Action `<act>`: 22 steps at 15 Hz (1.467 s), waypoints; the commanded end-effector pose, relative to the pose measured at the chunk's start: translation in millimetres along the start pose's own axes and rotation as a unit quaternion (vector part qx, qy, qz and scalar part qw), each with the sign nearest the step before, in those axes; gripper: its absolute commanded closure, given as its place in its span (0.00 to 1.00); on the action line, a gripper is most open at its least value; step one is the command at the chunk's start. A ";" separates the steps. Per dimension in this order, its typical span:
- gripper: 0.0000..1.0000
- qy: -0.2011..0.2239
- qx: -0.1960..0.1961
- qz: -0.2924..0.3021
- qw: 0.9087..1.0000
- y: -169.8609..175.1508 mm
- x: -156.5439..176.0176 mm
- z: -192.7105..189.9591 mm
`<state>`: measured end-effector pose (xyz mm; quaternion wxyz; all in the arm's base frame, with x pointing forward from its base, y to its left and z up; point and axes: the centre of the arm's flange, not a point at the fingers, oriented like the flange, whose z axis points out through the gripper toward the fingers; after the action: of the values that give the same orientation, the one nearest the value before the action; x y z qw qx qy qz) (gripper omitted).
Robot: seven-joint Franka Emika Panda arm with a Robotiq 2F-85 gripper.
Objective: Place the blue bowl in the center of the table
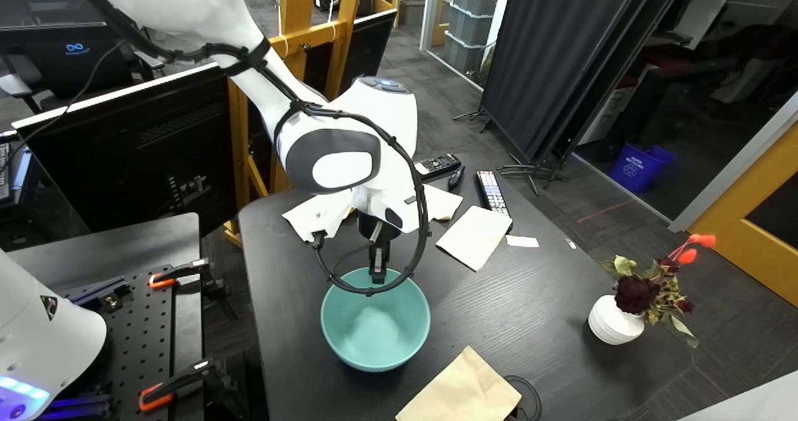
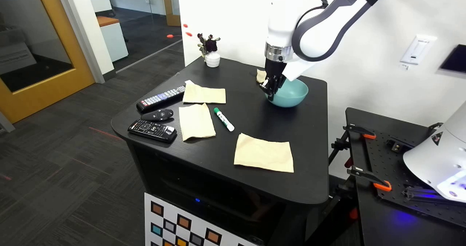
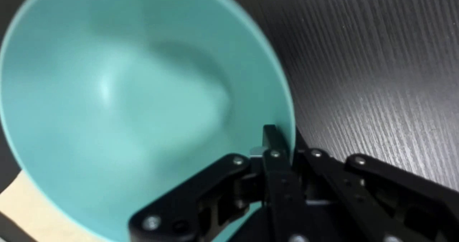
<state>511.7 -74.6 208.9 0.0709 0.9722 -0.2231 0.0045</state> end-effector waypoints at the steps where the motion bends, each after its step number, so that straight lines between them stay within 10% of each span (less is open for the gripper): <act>1: 1.00 0.015 -0.010 0.000 1.000 -2.7 0.1 -6.1; 22: 0.99 0.070 -0.010 -0.145 0.987 -165.1 29.6 -41.6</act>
<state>597.8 60.8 229.0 0.0860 0.9909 -0.0783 0.0680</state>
